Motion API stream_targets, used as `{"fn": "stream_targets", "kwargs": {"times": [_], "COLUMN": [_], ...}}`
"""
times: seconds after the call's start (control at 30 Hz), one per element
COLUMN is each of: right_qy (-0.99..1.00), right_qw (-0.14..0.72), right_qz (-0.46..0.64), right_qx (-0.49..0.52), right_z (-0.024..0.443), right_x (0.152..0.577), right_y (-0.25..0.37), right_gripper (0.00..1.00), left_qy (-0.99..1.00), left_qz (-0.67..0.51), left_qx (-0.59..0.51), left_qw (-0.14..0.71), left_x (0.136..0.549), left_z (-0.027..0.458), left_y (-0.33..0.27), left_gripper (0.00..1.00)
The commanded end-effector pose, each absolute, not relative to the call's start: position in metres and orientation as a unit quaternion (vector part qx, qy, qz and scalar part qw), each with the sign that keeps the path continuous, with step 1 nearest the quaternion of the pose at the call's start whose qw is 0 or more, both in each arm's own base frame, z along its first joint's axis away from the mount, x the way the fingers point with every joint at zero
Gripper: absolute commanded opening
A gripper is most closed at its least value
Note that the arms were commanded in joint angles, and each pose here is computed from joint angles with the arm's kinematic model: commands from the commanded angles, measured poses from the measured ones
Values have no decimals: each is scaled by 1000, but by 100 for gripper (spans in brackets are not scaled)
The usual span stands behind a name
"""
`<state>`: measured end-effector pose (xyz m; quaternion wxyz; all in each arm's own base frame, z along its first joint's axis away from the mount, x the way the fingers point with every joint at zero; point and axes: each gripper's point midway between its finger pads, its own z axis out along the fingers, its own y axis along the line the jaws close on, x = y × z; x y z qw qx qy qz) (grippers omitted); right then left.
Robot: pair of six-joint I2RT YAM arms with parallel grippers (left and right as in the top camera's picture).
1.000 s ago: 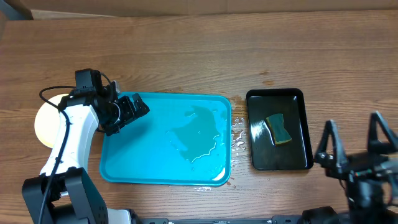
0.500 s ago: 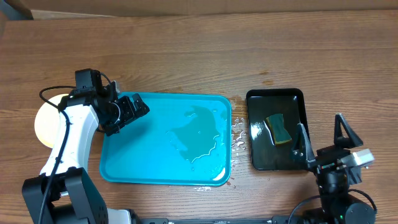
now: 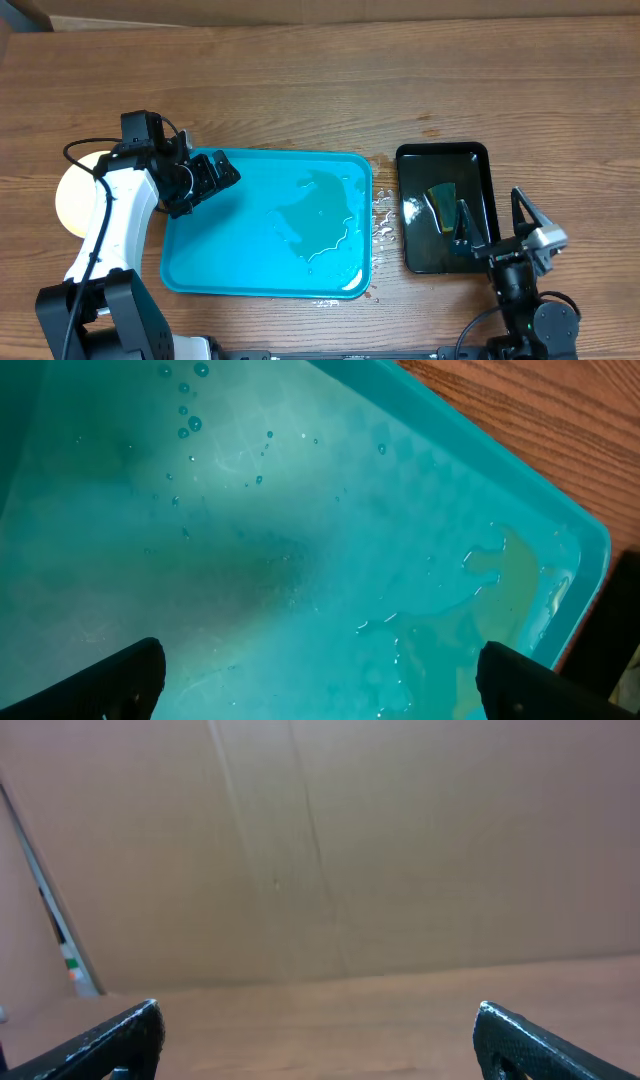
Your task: Clean dirty plates on tray and stack at the side
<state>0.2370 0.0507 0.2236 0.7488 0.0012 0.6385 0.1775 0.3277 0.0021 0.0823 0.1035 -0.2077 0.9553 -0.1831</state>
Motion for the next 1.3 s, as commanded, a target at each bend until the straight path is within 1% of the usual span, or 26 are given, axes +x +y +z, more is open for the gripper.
{"fn": "stream_targets", "kwargs": {"times": [0.0, 0.17, 0.47, 1.27], "right_qy": [660, 716, 711, 708], "right_qw": [731, 679, 694, 694], "right_qz": [176, 164, 84, 96], "right_qx": [5, 7, -76, -82], "right_z": [207, 170, 170, 171], "right_x": [239, 241, 241, 240], "right_y": [50, 51, 51, 55], "right_gripper": [100, 100, 100, 100], "left_qy": [958, 958, 958, 958], "left_qz": [-179, -179, -179, -179], "left_qx": [-195, -195, -195, -195], "left_qw": [110, 110, 110, 110], "left_x": [332, 332, 332, 332], "left_z": [84, 84, 84, 84], "left_y": [3, 3, 3, 3], "left_gripper": [100, 100, 100, 100]}}
